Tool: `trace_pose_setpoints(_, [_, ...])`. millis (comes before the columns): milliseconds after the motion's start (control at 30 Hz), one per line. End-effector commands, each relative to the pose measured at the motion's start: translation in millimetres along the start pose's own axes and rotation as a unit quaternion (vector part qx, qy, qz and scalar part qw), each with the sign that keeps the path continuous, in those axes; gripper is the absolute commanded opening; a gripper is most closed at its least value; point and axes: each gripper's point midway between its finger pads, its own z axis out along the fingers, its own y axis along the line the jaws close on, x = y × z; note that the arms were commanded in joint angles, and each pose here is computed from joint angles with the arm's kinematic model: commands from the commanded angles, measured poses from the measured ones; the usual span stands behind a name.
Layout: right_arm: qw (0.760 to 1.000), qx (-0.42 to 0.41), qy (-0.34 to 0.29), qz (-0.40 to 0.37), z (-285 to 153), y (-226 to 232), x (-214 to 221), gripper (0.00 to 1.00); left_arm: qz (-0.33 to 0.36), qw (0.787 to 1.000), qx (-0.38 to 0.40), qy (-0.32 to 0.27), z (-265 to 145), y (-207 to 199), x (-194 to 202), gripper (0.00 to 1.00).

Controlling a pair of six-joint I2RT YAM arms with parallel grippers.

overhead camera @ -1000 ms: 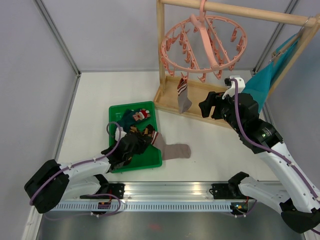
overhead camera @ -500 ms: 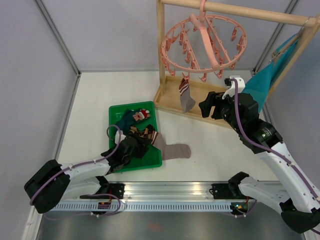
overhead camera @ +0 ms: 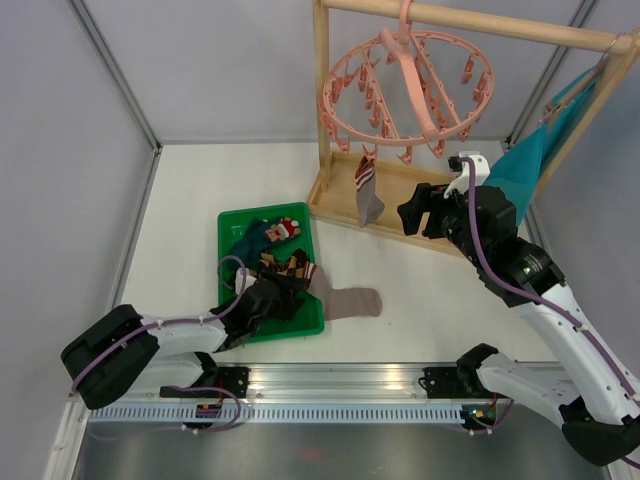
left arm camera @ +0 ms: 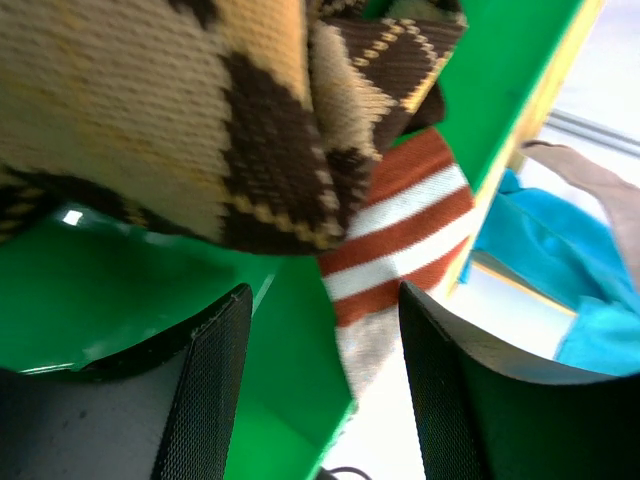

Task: Clip the socks to the hanger
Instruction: Pick up the sock from the bin.

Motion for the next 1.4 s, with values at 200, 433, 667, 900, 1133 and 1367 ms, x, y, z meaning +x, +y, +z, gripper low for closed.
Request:
trace_pose_setpoints(200, [1.0,-0.007,-0.015,0.006,3,5,-8,0.8,-0.065,0.996,0.063,-0.003,3,-37,2,0.63])
trace_pose_setpoints(433, [1.0,-0.006,-0.012,0.004,4,5,-6,0.8,-0.08,0.994,0.074,0.0,9,-42,5,0.57])
trace_pose_setpoints(667, [1.0,-0.007,-0.011,0.005,4,5,-5,0.8,-0.09,0.993,0.081,-0.005,10,-45,3,0.55])
trace_pose_setpoints(900, [1.0,-0.006,-0.012,0.004,3,4,-6,0.8,-0.089,0.993,0.081,-0.015,12,-44,-1,0.46])
trace_pose_setpoints(1133, [1.0,-0.004,-0.012,0.004,2,3,-6,0.8,-0.079,0.993,0.083,-0.022,12,-43,-3,0.32])
trace_pose_setpoints(1367, [1.0,0.0,-0.014,0.003,0,2,-7,0.8,-0.016,0.996,0.076,-0.043,6,-49,-9,0.1])
